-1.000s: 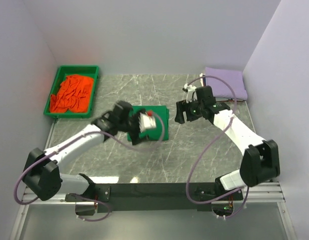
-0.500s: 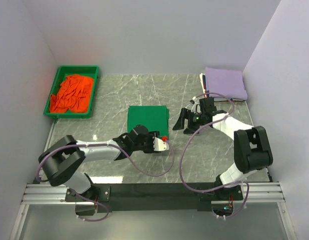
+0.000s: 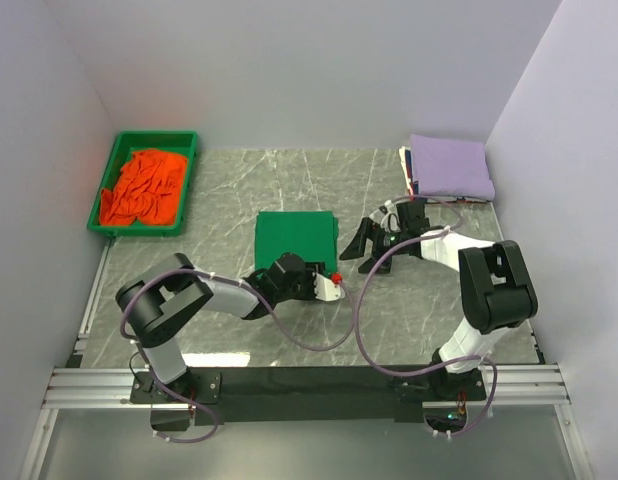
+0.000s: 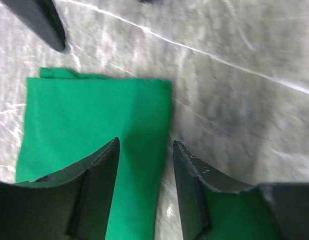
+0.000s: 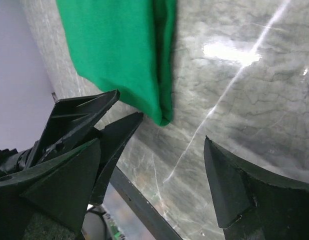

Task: Fold and stack the t-shirts
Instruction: Neatly place the folded tshirt to the corner

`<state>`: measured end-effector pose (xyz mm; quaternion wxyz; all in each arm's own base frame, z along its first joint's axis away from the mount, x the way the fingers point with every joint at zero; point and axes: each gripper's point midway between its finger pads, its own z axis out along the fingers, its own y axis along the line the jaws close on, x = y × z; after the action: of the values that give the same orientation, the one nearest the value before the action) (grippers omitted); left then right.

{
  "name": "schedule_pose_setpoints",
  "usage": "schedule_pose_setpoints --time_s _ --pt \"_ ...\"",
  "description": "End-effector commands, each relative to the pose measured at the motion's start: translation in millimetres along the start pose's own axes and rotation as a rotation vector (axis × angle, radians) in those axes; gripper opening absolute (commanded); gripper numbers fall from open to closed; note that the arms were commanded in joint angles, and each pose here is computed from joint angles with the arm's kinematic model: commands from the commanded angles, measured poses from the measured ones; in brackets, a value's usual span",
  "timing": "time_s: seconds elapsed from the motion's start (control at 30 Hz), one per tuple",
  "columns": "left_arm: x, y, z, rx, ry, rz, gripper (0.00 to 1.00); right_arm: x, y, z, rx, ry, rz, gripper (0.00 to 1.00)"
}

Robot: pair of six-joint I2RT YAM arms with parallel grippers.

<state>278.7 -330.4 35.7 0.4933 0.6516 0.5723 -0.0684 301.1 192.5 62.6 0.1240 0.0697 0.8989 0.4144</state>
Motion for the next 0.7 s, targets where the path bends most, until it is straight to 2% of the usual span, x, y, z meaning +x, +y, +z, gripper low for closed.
schedule_pose_setpoints --time_s 0.0,0.03,0.1,0.13,0.23,0.27,0.3,0.37,0.4,0.5,0.67 --pt "3 3 9 -0.02 0.008 0.027 0.51 -2 0 5 -0.032 -0.002 0.042 0.9" --pt "4 1 10 -0.011 0.01 0.028 0.48 -2 -1 5 -0.032 0.0 0.049 0.9" --pt "4 0 10 -0.001 0.013 0.024 0.34 -3 0 6 -0.039 -0.004 0.052 0.91" --pt "3 0 9 0.002 0.01 0.019 0.22 -4 0 5 -0.039 -0.012 0.049 0.91" --pt "-1 3 6 0.015 0.01 -0.028 0.05 -8 0 6 -0.056 -0.067 0.061 0.93" --pt "-7 8 6 0.013 0.0 -0.049 0.01 -1 -4 7 -0.055 -0.073 0.111 0.93" --pt "-10 11 5 0.019 -0.011 -0.078 0.01 -11 2 7 -0.092 -0.132 0.086 0.93" --pt "-22 18 -1 0.054 -0.038 -0.182 0.01 -8 1 9 -0.115 -0.159 0.156 0.94" --pt "-26 20 -3 0.056 -0.046 -0.24 0.01 -16 7 10 -0.142 -0.2 0.139 0.94" --pt "-37 27 -8 0.084 -0.069 -0.328 0.01 -22 11 12 -0.183 -0.243 0.183 0.94" --pt "-48 33 -11 0.093 -0.09 -0.373 0.01 -32 12 14 -0.253 -0.325 0.32 0.95"
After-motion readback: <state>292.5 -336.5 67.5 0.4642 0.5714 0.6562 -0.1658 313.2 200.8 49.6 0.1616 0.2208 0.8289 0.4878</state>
